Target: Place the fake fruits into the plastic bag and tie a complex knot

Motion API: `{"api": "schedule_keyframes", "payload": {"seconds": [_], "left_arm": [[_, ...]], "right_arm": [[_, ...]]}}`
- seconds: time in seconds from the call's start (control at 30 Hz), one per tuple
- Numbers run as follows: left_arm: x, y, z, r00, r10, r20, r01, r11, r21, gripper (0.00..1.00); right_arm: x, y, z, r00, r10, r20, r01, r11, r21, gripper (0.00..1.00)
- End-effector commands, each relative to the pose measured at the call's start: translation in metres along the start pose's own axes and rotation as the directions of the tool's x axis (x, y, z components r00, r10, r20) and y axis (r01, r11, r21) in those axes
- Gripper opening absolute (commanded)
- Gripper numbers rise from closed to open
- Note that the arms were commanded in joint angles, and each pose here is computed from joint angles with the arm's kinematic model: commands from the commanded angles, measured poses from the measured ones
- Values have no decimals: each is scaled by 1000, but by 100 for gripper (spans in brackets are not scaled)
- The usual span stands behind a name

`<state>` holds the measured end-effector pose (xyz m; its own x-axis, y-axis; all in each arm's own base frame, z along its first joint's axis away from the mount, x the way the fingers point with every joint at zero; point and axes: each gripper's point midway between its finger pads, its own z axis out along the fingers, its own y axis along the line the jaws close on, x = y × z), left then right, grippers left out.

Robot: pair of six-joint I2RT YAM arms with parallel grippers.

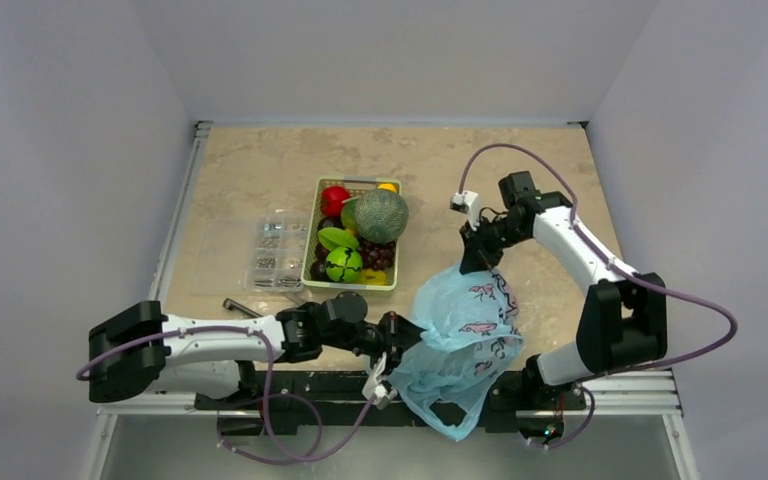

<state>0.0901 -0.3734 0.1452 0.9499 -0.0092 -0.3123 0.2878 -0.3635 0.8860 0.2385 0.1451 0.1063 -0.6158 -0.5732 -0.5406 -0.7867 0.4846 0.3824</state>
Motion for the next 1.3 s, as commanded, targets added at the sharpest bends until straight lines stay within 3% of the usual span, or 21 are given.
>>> {"api": "schedule_keyframes", "payload": {"seconds": [0.0,0.13,0.3,0.4,0.5,0.53,0.6,0.63,0.67,0.8,0.9,1.03,1.27], "left_arm": [[-11,9,-16,1000,7,6,-6,999,-31,0],[-22,-17,-39,999,-23,24,22,999,27,0],[-25,-26,-51,999,-31,18,31,999,19,0],[-11,16,-53,976,-217,-31,213,971,-108,0],[8,70,-58,877,-478,-49,458,862,-216,3],[7,85,-57,842,-538,-36,521,828,-206,20],[3,96,-48,782,-623,-31,611,776,-159,68],[3,101,-41,762,-647,-24,637,756,-150,87],[3,105,-35,752,-659,-15,650,746,-145,97],[15,76,-7,760,-649,-49,647,761,-46,100],[16,59,8,779,-625,-48,626,780,15,100],[39,33,34,763,-625,-163,641,764,69,100],[104,11,72,673,-651,-351,685,727,-36,100]], "right_arm": [[-51,-23,-58,980,-61,192,28,985,169,0],[-66,-83,-135,921,36,387,-185,917,354,0],[-42,-111,-166,885,129,447,-331,850,410,0],[-19,-117,-167,873,194,448,-395,820,415,0],[-7,-120,-163,840,291,458,-489,773,405,0],[-5,-126,-162,801,343,491,-557,727,401,0],[2,-139,-156,720,447,530,-672,641,371,0],[6,-144,-154,683,494,538,-716,598,360,0],[11,-151,-152,649,536,540,-753,556,352,0],[24,-177,-147,518,640,568,-855,406,324,0],[33,-193,-144,487,664,568,-873,351,338,0],[44,-207,-132,482,687,544,-874,330,357,0],[61,-221,-116,502,715,487,-857,338,388,2]]}}
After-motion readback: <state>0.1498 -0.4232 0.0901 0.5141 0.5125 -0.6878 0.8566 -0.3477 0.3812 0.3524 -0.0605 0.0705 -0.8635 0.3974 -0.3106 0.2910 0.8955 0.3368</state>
